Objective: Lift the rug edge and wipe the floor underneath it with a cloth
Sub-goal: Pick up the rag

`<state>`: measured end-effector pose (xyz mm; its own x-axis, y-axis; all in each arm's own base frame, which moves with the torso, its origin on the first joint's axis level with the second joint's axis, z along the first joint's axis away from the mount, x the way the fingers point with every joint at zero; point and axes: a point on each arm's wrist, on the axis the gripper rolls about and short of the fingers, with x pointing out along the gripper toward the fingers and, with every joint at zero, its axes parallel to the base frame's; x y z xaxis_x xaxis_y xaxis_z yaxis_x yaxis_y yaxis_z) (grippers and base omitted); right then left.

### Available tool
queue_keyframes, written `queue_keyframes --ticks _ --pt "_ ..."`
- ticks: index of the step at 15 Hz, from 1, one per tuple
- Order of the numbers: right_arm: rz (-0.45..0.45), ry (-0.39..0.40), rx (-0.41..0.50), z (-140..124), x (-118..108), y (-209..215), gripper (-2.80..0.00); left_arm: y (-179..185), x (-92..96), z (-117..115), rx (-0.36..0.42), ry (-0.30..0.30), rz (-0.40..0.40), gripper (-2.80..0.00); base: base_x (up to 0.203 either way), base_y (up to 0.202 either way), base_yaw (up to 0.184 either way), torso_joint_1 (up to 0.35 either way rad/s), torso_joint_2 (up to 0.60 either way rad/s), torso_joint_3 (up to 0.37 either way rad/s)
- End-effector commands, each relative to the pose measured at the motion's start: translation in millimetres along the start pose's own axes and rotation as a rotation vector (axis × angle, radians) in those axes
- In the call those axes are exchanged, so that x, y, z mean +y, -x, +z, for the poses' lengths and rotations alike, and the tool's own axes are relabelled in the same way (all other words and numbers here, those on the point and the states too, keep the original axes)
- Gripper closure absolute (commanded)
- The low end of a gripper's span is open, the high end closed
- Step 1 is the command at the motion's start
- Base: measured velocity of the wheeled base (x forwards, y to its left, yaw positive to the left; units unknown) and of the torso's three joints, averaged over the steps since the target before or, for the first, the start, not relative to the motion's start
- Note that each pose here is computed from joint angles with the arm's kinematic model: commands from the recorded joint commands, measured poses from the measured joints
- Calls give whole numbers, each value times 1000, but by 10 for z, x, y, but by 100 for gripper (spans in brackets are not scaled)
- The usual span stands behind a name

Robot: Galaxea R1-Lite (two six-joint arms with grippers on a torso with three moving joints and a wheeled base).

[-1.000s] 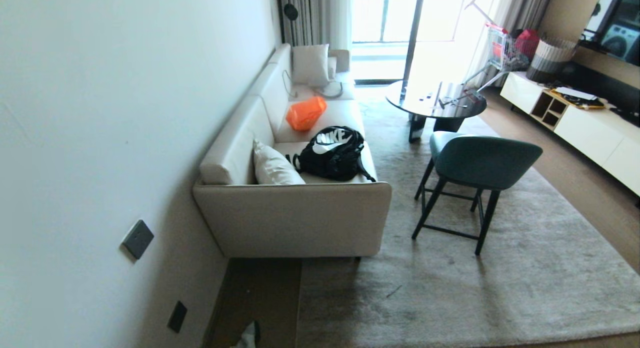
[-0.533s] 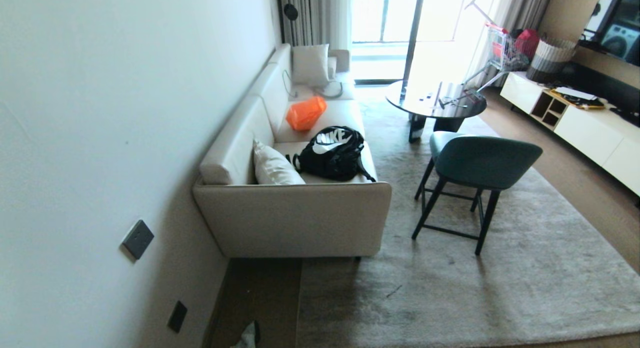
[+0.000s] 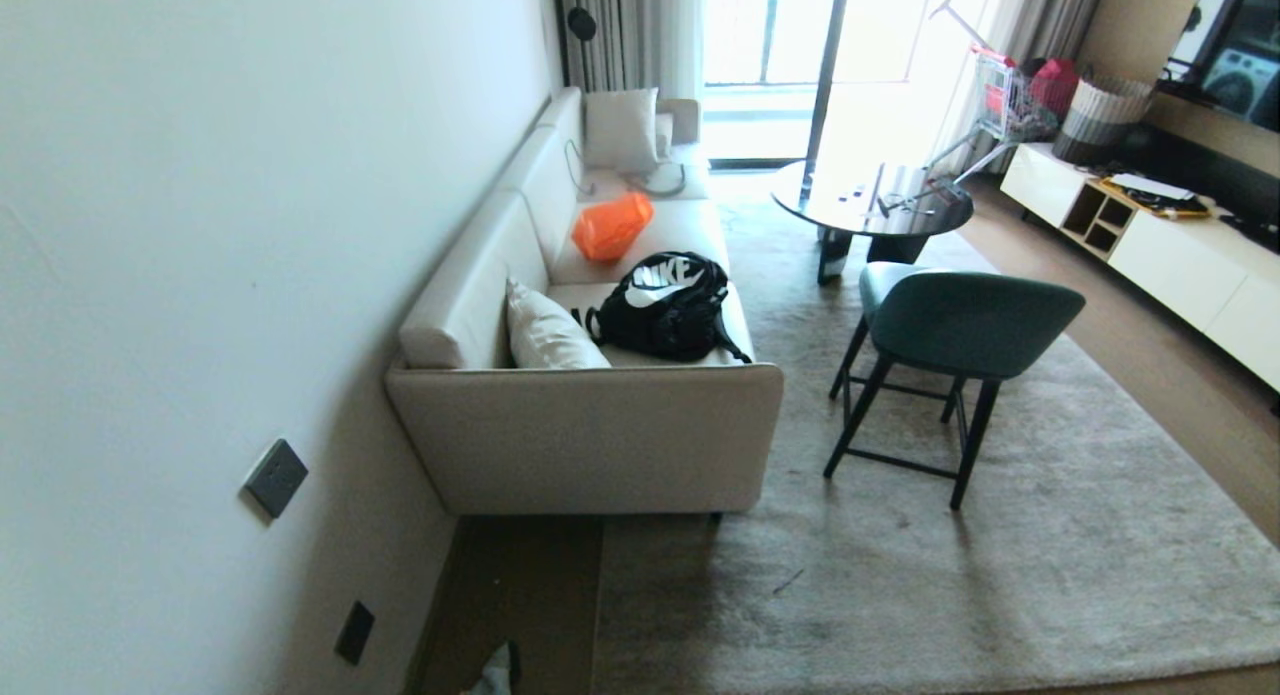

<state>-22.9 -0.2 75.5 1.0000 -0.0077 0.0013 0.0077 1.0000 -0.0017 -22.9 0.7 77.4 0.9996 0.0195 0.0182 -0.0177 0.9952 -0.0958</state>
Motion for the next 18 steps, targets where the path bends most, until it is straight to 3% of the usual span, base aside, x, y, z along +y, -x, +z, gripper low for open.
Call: queue_keyframes --ticks 1,6,18 --pt "0 0 1 0 0 -1 0 0 0 0 0 1 0 0 0 0 0 0 0 0" --pt "1 0 1 0 0 -1 0 0 0 0 0 1 0 0 0 0 0 -7 5 7" --pt "1 -5 1 0 0 -1 0 1 0 3 -2 1 0 0 0 0 0 -125 301 167"
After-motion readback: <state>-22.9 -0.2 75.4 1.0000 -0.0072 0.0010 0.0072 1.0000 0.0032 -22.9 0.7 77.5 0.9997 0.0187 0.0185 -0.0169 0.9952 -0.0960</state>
